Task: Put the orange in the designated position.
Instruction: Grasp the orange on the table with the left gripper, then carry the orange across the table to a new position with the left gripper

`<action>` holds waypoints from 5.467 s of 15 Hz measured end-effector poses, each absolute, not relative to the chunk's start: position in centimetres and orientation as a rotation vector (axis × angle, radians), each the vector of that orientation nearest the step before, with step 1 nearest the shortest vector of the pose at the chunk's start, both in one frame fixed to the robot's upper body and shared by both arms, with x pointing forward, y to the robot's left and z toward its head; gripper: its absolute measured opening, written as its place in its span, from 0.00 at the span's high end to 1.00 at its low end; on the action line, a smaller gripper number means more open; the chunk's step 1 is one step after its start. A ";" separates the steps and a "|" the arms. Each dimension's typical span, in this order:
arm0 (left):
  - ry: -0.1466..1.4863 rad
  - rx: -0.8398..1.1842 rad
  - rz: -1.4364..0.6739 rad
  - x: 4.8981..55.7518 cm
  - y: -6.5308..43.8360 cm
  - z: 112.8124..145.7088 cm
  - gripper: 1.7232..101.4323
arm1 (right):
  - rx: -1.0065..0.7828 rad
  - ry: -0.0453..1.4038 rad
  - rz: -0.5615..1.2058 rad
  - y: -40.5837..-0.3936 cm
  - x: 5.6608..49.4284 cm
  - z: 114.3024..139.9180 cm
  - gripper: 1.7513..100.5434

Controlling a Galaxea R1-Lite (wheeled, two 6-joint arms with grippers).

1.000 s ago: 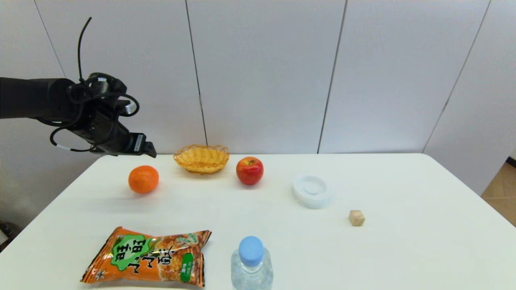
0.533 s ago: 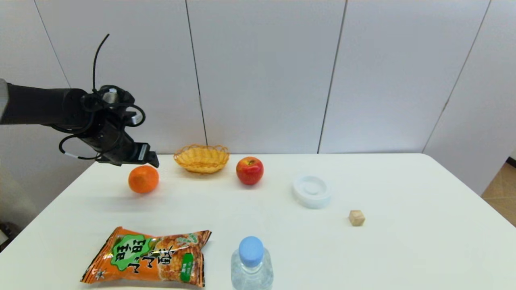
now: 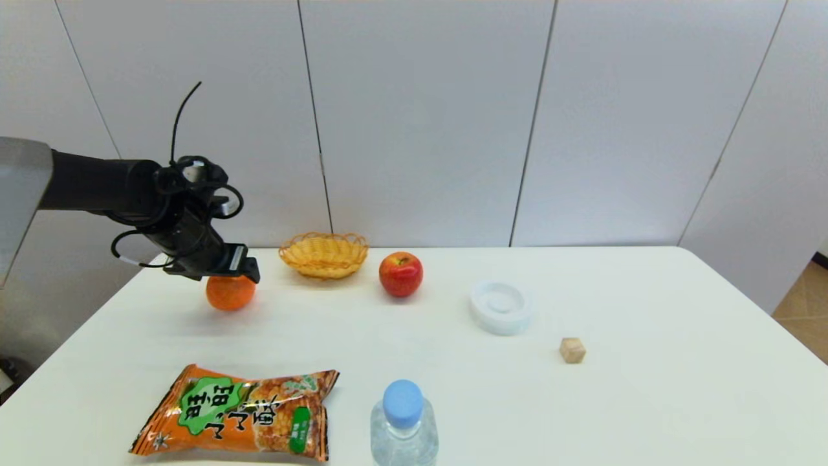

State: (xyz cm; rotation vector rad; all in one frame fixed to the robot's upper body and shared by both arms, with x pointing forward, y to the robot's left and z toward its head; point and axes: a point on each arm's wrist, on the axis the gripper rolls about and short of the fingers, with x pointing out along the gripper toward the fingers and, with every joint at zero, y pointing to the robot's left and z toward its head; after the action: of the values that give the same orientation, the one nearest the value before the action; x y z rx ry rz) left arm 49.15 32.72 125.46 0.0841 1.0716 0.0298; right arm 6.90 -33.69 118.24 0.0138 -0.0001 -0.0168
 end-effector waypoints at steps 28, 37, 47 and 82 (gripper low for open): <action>1.048 0.087 0.030 49.9 32.7 125.2 0.31 | 0.014 0.000 -0.017 -33.7 6.9 118.2 0.03; 0.984 0.118 -0.044 45.6 30.3 129.4 0.32 | 0.014 0.000 -0.017 -33.7 6.9 118.2 0.03; 1.053 0.163 -0.174 40.1 27.1 129.0 0.32 | 0.014 -0.001 -0.017 -33.7 6.9 118.3 0.03; 1.185 0.203 -0.266 40.6 24.5 122.7 0.25 | 0.014 0.000 -0.016 -33.7 6.9 118.2 0.03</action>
State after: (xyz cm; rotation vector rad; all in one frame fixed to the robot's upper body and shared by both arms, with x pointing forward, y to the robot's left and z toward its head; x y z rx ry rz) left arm 40.61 24.45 122.73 0.2034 1.1853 -0.2661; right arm 6.90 -33.69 118.24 0.0143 -0.0001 -0.0164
